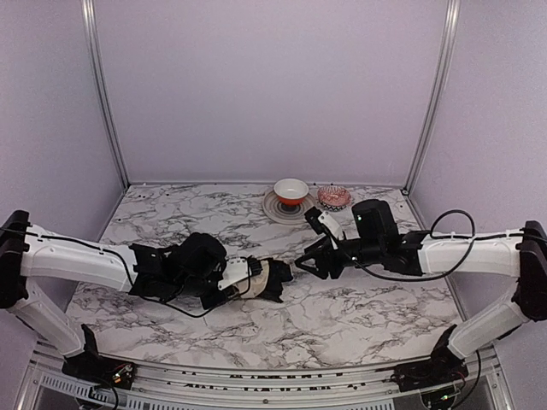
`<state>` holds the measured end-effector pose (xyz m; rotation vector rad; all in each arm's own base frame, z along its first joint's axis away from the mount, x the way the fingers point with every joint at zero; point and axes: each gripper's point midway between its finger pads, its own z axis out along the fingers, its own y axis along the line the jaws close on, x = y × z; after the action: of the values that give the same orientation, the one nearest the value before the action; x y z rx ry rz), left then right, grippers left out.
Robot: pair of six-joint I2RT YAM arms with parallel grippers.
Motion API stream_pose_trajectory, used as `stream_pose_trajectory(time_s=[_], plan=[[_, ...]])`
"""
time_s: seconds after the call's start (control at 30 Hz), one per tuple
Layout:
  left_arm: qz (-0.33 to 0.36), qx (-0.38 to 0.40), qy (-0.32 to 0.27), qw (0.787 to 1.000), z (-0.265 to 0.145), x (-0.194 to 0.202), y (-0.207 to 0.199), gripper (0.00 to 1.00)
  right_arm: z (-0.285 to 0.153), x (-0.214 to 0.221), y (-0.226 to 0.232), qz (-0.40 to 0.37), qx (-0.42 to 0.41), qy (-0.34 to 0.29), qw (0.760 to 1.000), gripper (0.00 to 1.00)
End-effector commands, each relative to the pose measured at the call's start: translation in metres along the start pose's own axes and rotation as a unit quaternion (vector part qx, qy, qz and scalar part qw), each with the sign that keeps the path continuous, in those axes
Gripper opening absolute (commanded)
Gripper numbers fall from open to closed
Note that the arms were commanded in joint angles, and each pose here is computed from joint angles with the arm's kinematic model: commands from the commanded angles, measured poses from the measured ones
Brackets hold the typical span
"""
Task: Put away the umbrella
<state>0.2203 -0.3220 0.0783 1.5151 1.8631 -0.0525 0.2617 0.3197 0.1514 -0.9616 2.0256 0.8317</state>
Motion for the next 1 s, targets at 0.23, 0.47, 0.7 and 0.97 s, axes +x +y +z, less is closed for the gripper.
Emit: stream_pose_trajectory(time_s=[0.23,0.47,0.7,0.97], plan=[[-0.074,-0.123,-0.126,0.982,-0.13,-0.095,0.094,0.0,-0.018,-0.039,0.065,-0.146,-0.173,-0.198,0.954,0.63],[-0.048,-0.137,-0.164,0.976,-0.161,-0.119,0.108,0.0,-0.005,-0.057,0.098,-0.209,-0.23,-0.256,0.915,0.74],[-0.011,-0.137,-0.184,0.973,-0.18,-0.134,0.113,0.0,0.025,-0.068,0.102,-0.223,-0.239,-0.25,0.911,0.86],[0.004,-0.143,-0.203,0.969,-0.194,-0.149,0.12,0.0,0.047,-0.073,0.107,-0.212,-0.285,-0.235,0.905,0.72]])
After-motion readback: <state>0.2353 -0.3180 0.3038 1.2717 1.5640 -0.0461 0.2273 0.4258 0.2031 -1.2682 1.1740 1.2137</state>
